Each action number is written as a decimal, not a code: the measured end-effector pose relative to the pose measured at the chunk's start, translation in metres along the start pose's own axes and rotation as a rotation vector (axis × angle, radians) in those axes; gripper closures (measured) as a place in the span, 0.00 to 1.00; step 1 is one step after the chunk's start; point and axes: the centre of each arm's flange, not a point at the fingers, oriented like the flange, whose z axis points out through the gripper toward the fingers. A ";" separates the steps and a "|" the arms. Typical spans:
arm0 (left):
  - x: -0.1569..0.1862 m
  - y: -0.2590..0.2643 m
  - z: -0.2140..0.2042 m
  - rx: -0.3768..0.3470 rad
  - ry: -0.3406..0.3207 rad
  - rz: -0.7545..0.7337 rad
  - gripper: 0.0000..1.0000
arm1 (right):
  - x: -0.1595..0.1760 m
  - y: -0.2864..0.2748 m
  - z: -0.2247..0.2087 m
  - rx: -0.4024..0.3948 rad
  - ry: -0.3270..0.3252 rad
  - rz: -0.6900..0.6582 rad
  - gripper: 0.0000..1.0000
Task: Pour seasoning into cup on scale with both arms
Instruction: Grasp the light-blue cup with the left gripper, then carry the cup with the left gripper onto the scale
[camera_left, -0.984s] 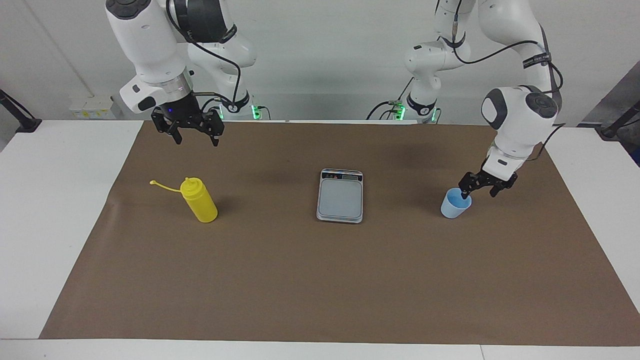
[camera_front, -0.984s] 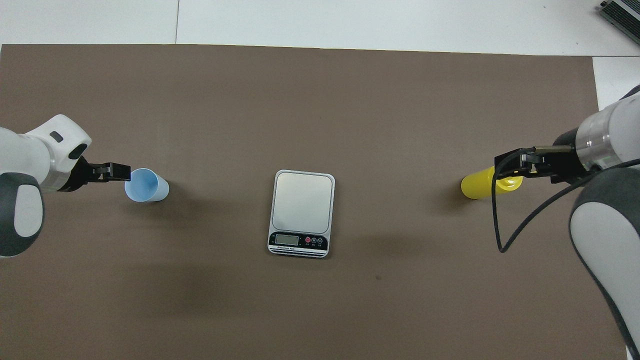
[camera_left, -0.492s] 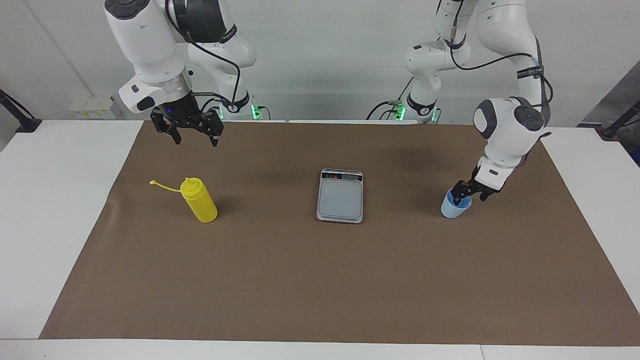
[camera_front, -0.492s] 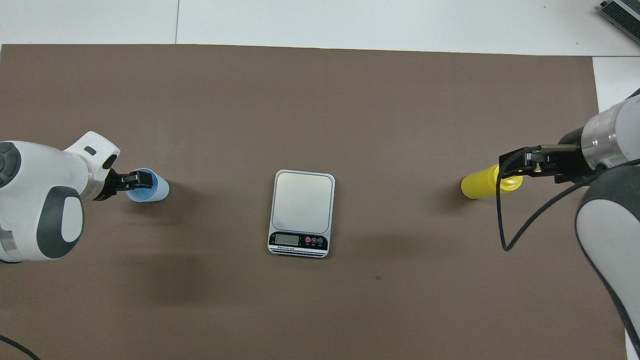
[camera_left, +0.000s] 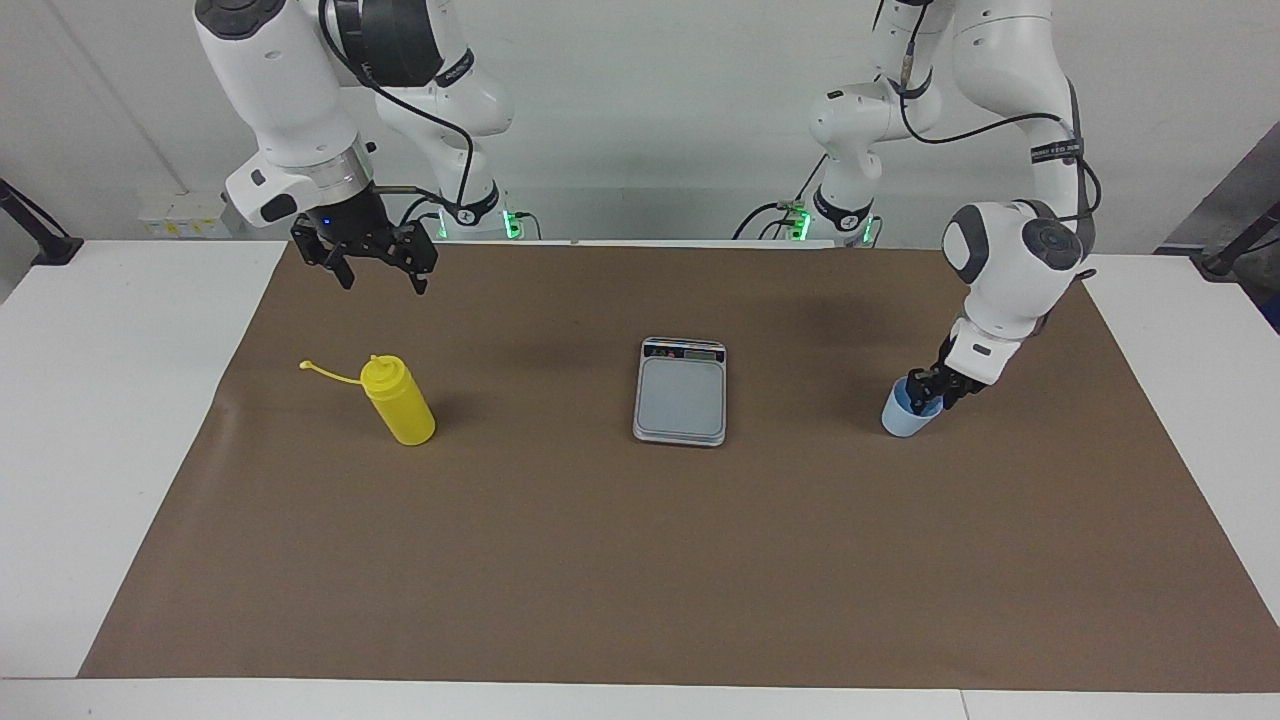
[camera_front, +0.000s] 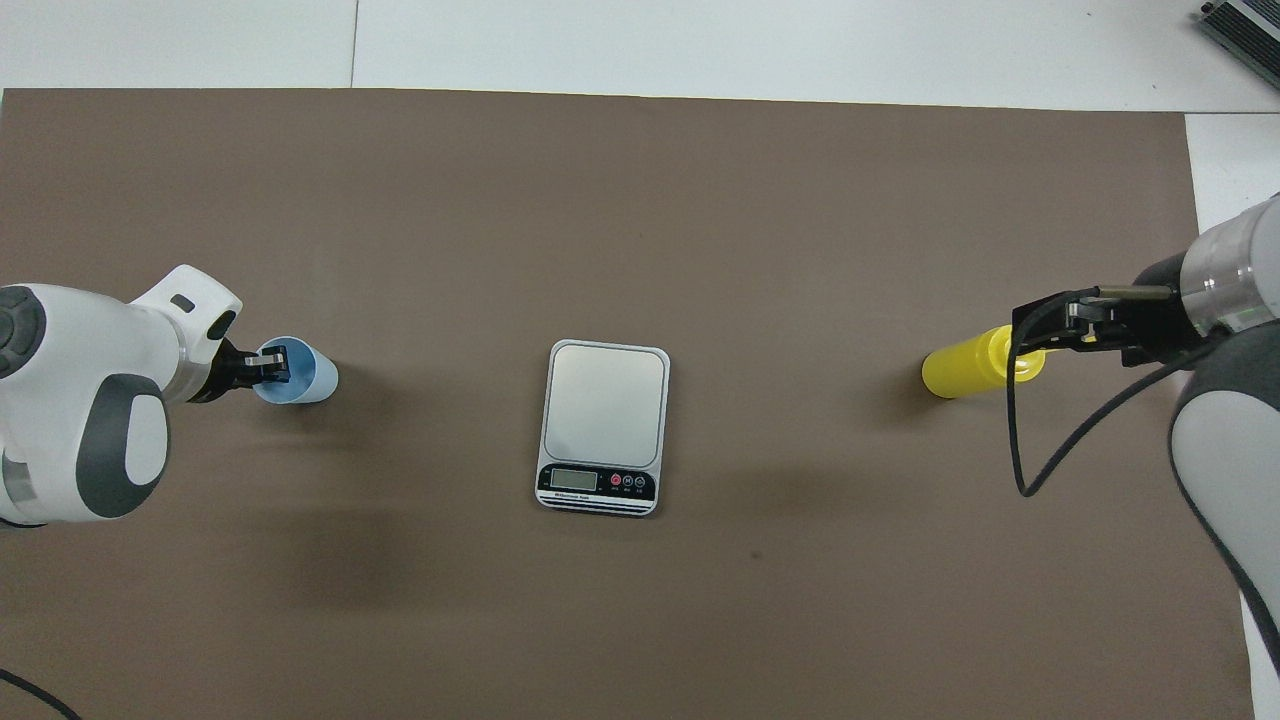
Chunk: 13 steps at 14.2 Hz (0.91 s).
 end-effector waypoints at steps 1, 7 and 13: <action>0.007 0.001 -0.009 -0.001 -0.001 0.000 0.96 | 0.000 0.000 0.000 0.000 0.000 0.000 0.00; 0.029 0.021 -0.063 0.000 -0.047 0.023 0.96 | 0.000 0.000 0.000 0.000 0.000 0.000 0.00; 0.012 0.137 -0.118 0.006 -0.061 0.003 0.96 | 0.000 0.000 0.000 0.000 0.000 0.000 0.00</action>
